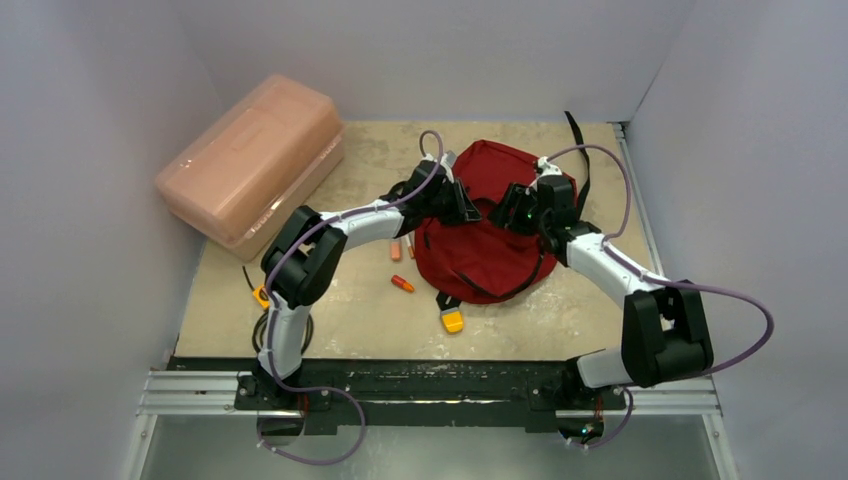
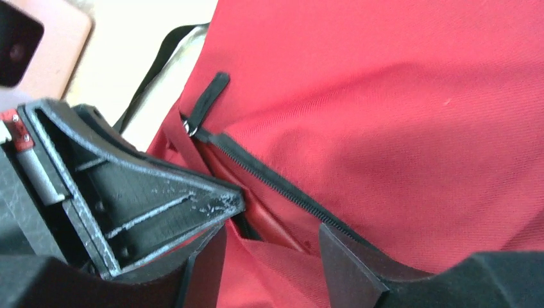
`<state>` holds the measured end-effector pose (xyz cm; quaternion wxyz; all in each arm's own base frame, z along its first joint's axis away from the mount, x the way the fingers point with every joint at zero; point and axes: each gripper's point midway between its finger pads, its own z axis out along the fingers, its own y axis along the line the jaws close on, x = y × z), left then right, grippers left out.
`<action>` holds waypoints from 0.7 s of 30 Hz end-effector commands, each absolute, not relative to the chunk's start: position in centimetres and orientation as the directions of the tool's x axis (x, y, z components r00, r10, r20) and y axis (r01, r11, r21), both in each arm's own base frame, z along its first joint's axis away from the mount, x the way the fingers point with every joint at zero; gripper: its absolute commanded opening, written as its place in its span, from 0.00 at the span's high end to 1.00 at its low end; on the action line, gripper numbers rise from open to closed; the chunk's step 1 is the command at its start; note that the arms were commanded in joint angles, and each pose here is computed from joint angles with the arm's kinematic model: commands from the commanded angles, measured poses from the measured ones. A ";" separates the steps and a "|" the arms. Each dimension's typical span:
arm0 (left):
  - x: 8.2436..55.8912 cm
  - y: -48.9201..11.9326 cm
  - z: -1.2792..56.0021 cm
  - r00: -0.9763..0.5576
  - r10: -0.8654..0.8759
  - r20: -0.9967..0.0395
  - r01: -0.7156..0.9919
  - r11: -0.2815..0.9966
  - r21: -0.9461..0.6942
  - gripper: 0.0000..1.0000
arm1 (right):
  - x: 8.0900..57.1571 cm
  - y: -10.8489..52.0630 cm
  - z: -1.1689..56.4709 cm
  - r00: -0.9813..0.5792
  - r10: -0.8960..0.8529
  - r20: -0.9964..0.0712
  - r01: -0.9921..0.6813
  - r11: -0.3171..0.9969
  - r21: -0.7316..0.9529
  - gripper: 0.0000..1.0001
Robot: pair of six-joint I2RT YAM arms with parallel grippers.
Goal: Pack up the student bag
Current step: Pick up the stationery from the center of the board.
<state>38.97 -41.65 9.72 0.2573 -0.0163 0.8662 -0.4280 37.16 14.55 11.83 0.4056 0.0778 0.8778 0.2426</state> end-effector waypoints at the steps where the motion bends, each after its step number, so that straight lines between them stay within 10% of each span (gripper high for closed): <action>1: 39.6 -41.1 8.9 -0.852 -0.223 -0.473 0.212 0.681 -0.701 0.85 | 38.8 13.3 15.5 -0.581 0.252 -0.774 -0.040 0.941 0.337 0.37; 11: 39.2 -40.8 9.2 -0.862 -0.238 -0.447 0.189 0.667 -0.721 0.85 | 38.3 11.4 17.2 -0.483 -0.382 -0.788 -0.095 0.917 -0.386 0.24; 21: 38.7 -41.0 8.8 -0.896 -0.260 -0.360 0.121 0.637 -0.761 0.85 | 40.1 11.6 13.9 -0.441 -0.628 -0.642 -0.224 0.769 -0.598 0.31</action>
